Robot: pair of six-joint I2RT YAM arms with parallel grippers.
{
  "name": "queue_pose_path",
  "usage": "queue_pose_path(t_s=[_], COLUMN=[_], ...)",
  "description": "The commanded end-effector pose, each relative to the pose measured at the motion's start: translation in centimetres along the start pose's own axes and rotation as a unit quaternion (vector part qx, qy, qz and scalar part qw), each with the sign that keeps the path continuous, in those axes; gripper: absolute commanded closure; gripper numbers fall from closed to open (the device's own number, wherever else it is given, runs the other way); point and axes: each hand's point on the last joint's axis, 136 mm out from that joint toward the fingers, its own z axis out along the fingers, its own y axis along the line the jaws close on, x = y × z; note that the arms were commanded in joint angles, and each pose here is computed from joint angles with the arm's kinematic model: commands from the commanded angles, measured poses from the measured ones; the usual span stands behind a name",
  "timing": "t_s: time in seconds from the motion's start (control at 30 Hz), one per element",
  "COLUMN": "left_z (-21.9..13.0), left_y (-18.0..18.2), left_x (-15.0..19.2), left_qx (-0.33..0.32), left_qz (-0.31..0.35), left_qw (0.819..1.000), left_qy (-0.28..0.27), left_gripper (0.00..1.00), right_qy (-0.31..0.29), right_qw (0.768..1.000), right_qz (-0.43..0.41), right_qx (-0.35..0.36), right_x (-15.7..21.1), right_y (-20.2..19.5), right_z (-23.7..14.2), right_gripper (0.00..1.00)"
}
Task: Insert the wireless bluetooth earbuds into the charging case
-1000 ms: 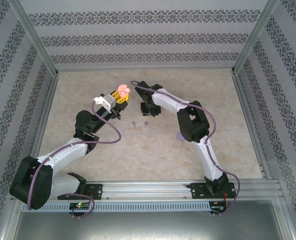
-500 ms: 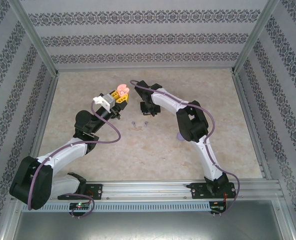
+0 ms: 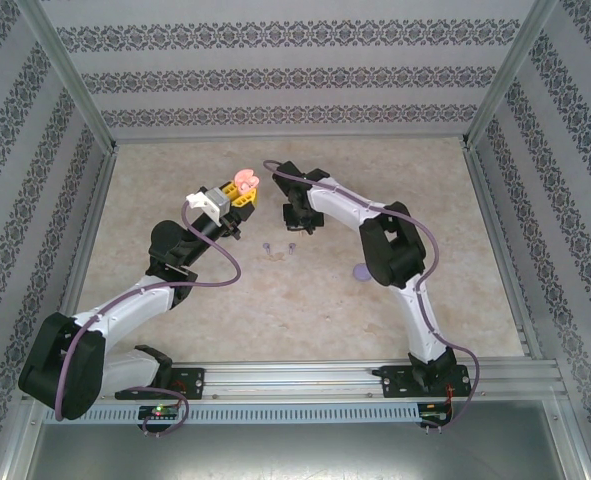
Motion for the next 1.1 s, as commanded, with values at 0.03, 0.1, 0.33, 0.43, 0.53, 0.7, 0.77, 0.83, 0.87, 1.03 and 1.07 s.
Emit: queue_pose_path(t_s=[0.03, 0.1, 0.33, 0.43, 0.53, 0.7, 0.77, 0.83, 0.87, 1.03, 1.07], left_z=[-0.1, 0.0, 0.1, 0.2, 0.2, 0.3, 0.4, 0.5, 0.6, 1.1, 1.2], left_y=[-0.2, -0.5, -1.9, -2.7, -3.6, -4.8, -5.2, -5.6, -5.7, -6.1, -6.3], left_x=[-2.9, -3.1, -3.8, -4.0, -4.1, -3.9, -3.9, -4.0, -4.0, -4.2, -4.3], left_qx=[0.015, 0.024, 0.070, 0.095, 0.116, 0.144, 0.150, 0.157, 0.159, 0.165, 0.167], left_qz=[0.015, 0.015, 0.017, 0.017, 0.019, 0.019, 0.019, 0.019, 0.019, 0.019, 0.019], left_qw=[0.999, 0.999, 0.997, 0.995, 0.993, 0.989, 0.988, 0.987, 0.987, 0.986, 0.986], left_qy=[-0.029, -0.027, -0.022, -0.020, -0.018, -0.012, -0.011, -0.011, -0.011, -0.012, -0.014], left_gripper=[1.00, 1.00, 1.00, 1.00, 1.00, 1.00, 1.00, 1.00, 1.00, 1.00, 1.00], right_qy=[-0.082, -0.104, -0.208, -0.259, -0.306, -0.374, -0.395, -0.411, -0.417, -0.432, -0.432], right_qw=[0.996, 0.994, 0.974, 0.958, 0.939, 0.902, 0.886, 0.871, 0.865, 0.842, 0.840], right_qz=[0.017, 0.018, 0.017, 0.003, -0.015, -0.049, -0.063, -0.078, -0.086, -0.126, -0.130], right_qx=[-0.028, -0.041, -0.091, -0.123, -0.155, -0.209, -0.234, -0.257, -0.267, -0.297, -0.300], right_x=[-2.8, -3.1, -3.9, -3.9, -3.5, -1.9, -1.0, 0.0, 0.5, 2.7, 3.0], right_y=[-0.5, -0.7, -1.4, -1.1, -0.6, 0.9, 1.8, 2.7, 3.2, 5.3, 5.6], right_z=[-6.5, -8.6, -18.3, -23.2, -27.9, -34.4, -36.4, -37.9, -38.5, -39.9, -39.9], right_gripper=[0.82, 0.82, 0.82, 0.82, 0.82, 0.81, 0.81, 0.80, 0.80, 0.80, 0.80])
